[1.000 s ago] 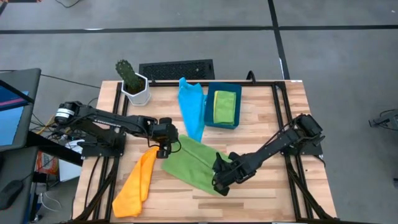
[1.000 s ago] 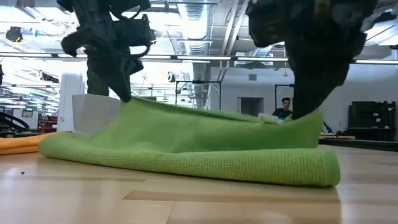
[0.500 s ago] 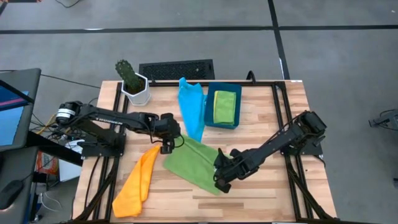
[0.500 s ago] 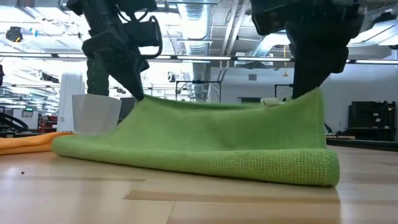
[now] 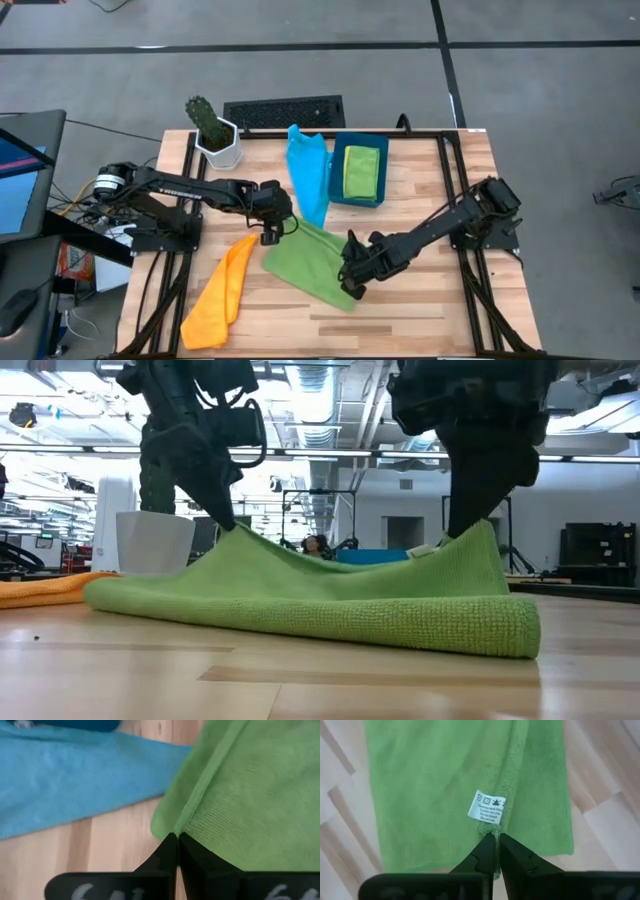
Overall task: Fold microfiber towels
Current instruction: Fold the green towel
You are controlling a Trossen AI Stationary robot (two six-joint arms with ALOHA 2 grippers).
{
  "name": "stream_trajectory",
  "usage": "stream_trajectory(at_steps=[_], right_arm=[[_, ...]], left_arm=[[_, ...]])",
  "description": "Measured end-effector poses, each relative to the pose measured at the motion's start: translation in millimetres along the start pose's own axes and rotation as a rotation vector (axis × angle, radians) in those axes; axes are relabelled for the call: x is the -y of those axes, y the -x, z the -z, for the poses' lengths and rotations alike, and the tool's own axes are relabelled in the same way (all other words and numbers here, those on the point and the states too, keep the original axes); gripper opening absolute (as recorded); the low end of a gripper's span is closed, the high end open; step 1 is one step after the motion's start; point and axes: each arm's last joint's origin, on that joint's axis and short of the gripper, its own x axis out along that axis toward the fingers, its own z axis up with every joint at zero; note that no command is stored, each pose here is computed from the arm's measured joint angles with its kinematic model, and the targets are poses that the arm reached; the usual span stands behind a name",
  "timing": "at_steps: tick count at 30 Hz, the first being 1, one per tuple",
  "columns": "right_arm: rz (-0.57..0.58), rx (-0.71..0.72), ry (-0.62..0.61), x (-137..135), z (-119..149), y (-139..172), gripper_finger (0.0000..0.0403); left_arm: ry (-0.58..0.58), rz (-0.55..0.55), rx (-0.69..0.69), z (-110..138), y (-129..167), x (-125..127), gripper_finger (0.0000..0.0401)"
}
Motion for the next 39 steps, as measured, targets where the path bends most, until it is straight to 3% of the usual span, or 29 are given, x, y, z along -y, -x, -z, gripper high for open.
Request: stream_trajectory(at_steps=[16,20,30,32,36,39], right_arm=[[0.058,-0.048,-0.04,9,0,-1,0.0051],[0.052,-0.059,-0.062,11,-2,-1,0.0065],[0.092,-0.033,-0.057,14,-4,-2,0.0144],[0.121,0.006,-0.072,15,-5,-1,0.0154],[0.124,0.125,-0.073,9,-2,11,0.0164],[0.132,0.154,-0.038,3,7,16,0.0165]], left_arm=[[0.003,-0.02,0.042,-4,0,-1,0.0006],[-0.002,0.006,0.043,-4,0,-1,0.004],[0.018,0.007,0.045,-4,0,-1,0.013],[0.058,0.054,0.06,-6,0,0,0.0136],[0.088,0.292,0.194,-14,-1,9,0.0129],[0.134,0.334,0.285,-12,-7,15,0.0109]])
